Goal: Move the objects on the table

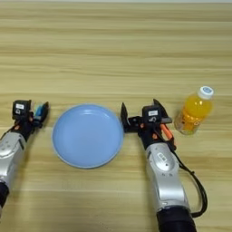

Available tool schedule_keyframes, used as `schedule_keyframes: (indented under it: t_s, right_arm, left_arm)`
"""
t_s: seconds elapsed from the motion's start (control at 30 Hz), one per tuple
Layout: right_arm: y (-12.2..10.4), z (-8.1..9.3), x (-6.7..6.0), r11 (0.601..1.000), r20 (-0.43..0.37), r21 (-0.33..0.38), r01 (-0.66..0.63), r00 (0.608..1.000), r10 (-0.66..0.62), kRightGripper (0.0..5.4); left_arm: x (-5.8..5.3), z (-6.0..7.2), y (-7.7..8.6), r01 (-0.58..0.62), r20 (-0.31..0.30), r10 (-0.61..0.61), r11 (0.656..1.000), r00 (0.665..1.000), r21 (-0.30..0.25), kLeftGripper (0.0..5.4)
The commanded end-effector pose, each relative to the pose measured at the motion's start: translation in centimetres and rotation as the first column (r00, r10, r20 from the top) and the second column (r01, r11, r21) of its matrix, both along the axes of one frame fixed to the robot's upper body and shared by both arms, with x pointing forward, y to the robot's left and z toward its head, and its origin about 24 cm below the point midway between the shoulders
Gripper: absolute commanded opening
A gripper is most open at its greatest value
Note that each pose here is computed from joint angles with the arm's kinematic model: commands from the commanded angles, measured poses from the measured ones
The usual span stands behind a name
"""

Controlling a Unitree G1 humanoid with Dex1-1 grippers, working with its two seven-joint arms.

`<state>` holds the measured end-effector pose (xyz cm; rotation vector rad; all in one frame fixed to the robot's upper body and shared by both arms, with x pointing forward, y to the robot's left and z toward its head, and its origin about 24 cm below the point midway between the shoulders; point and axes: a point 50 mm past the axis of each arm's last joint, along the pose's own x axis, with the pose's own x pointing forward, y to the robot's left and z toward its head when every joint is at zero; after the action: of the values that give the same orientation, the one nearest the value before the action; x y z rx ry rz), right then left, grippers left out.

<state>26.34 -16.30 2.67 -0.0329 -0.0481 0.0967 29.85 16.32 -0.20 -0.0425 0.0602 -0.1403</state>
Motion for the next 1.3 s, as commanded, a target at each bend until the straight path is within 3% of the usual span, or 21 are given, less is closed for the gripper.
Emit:
schedule_keyframes:
  t_s: [0.03, 0.3, 0.47, 0.7, 1.3]
  right_arm:
    - [0.0, 0.4, -0.2, 1.0, 0.021, -0.007, 0.008, 1.0, -0.008, 5.4]
    - [-0.5, 0.4, -0.7, 0.999, 0.026, -0.014, 0.029, 0.999, -0.029, 5.4]
    - [-1.1, 0.0, -1.4, 0.998, 0.017, -0.015, 0.056, 0.998, -0.056, 5.4]
    - [-1.8, 0.0, -3.0, 0.995, 0.01, -0.045, 0.092, 0.996, -0.091, 5.4]
    - [-3.8, -1.8, -6.1, 0.985, -0.093, -0.064, 0.158, 0.982, -0.164, 5.4]
  left_arm:
    - [-0.2, 0.4, 0.5, -0.009, 0.038, 0.01, 1.0, 0.999, -0.022, 3.68]
    - [-0.1, 0.5, 1.4, -0.009, 0.069, 0.012, 0.999, 0.998, -0.033, 4.35]
    - [-0.2, 0.0, 3.0, -0.051, 0.054, 0.051, 0.999, 0.997, -0.001, 4.83]
    - [-0.6, -0.5, 4.3, -0.057, 0.054, 0.056, 0.998, 0.997, 0.018, 5.39]
    - [-1.0, -0.7, 5.2, -0.071, 0.074, 0.07, 0.997, 0.995, 0.005, 5.39]
